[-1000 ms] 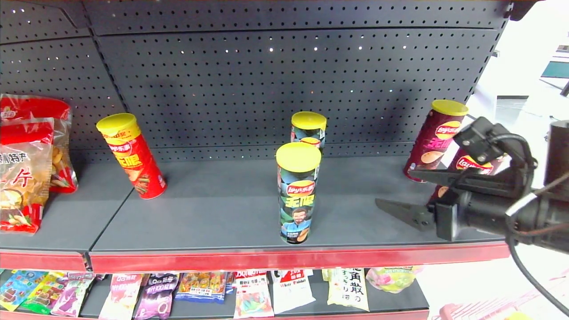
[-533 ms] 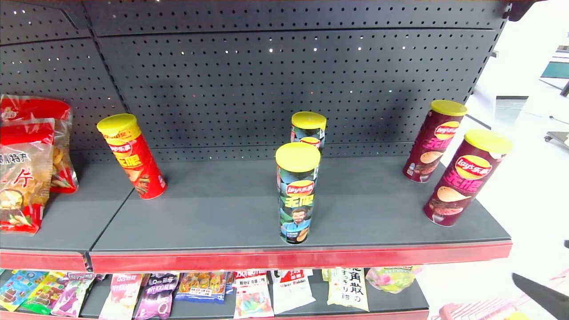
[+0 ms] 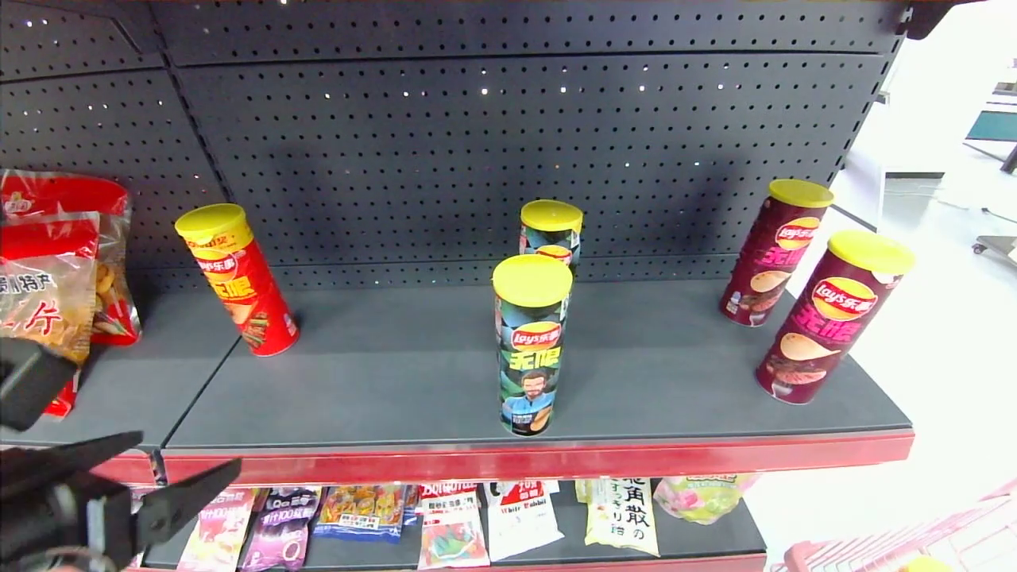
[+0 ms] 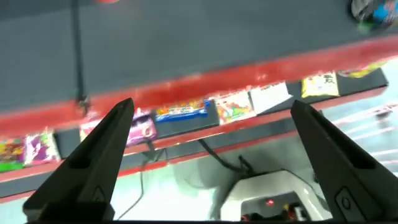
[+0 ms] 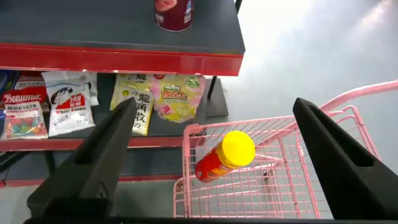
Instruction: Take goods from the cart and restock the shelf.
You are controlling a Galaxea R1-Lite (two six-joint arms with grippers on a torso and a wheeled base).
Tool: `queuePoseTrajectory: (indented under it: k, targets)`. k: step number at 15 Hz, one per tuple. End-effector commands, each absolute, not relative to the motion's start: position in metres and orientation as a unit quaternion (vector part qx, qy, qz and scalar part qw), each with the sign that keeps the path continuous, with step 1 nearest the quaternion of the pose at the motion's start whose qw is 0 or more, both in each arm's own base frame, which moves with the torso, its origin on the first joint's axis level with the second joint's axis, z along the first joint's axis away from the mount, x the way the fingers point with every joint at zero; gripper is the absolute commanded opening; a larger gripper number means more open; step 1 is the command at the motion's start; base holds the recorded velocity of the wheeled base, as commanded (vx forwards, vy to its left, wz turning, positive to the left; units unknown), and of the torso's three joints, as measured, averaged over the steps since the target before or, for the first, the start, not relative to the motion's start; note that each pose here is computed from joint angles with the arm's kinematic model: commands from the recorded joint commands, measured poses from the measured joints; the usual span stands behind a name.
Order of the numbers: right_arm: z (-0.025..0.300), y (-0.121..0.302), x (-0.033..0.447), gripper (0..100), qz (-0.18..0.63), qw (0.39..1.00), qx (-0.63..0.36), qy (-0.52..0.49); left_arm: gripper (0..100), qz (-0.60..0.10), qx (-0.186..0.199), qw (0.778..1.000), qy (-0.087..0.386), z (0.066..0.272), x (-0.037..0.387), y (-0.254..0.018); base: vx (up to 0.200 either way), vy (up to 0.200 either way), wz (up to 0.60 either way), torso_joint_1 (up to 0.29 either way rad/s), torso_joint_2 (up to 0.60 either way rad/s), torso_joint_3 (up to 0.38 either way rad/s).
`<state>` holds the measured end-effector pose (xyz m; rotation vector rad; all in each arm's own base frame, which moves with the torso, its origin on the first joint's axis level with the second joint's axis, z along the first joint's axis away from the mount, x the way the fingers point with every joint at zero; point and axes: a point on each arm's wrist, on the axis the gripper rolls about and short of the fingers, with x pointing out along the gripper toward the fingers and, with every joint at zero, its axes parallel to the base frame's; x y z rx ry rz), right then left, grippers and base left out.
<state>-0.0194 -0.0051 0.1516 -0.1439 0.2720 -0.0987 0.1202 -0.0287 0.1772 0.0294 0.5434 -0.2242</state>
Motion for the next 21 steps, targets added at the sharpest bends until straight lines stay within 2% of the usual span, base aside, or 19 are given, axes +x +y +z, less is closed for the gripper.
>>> queuePoseTrajectory:
  k: [1, 3, 4, 6, 9, 13, 16, 21]
  targets:
    - [0.145, -0.005, -0.025, 100, -0.049, 0.989, -0.071, 0.124, 100, -0.120, 0.002, 0.945, 0.305, 0.176, 0.210, -0.092, 0.000, 0.000, 0.00, 0.000, 0.00, 0.000]
    - [0.137, -0.005, -0.027, 100, -0.044, 0.989, -0.070, 0.122, 100, -0.105, -0.015, 0.941, 0.321, 0.167, 0.234, -0.121, 0.000, 0.000, 0.00, 0.000, 0.00, 0.000]
    - [0.135, -0.005, -0.027, 100, -0.043, 0.989, -0.070, 0.120, 100, -0.105, -0.017, 0.938, 0.330, 0.163, 0.239, -0.128, 0.000, 0.000, 0.00, 0.000, 0.00, 0.000]
    - [0.131, -0.005, -0.027, 100, -0.043, 0.989, -0.070, 0.122, 100, -0.084, 0.001, 0.931, 0.355, 0.142, 0.254, -0.139, 0.000, 0.000, 0.00, 0.000, 0.00, 0.000]
    - [0.130, -0.005, -0.027, 100, -0.041, 0.989, -0.066, 0.125, 100, -0.090, 0.008, 0.926, 0.368, 0.130, 0.273, -0.158, 0.000, 0.000, 0.00, 0.000, 0.00, 0.000]
    - [0.129, -0.005, -0.027, 100, -0.039, 0.989, -0.062, 0.128, 100, -0.105, 0.015, 0.922, 0.374, 0.124, 0.288, -0.181, 0.000, 0.000, 0.00, 0.000, 0.00, 0.000]
    - [0.128, -0.005, -0.026, 100, -0.039, 0.989, -0.062, 0.130, 100, -0.107, 0.009, 0.919, 0.380, 0.129, 0.288, -0.186, 0.000, 0.000, 0.00, 0.000, 0.00, 0.000]
    - [0.125, -0.005, -0.026, 100, -0.038, 0.988, -0.063, 0.134, 100, -0.121, 0.011, 0.915, 0.385, 0.123, 0.290, -0.201, 0.000, 0.000, 0.00, 0.000, 0.00, 0.000]
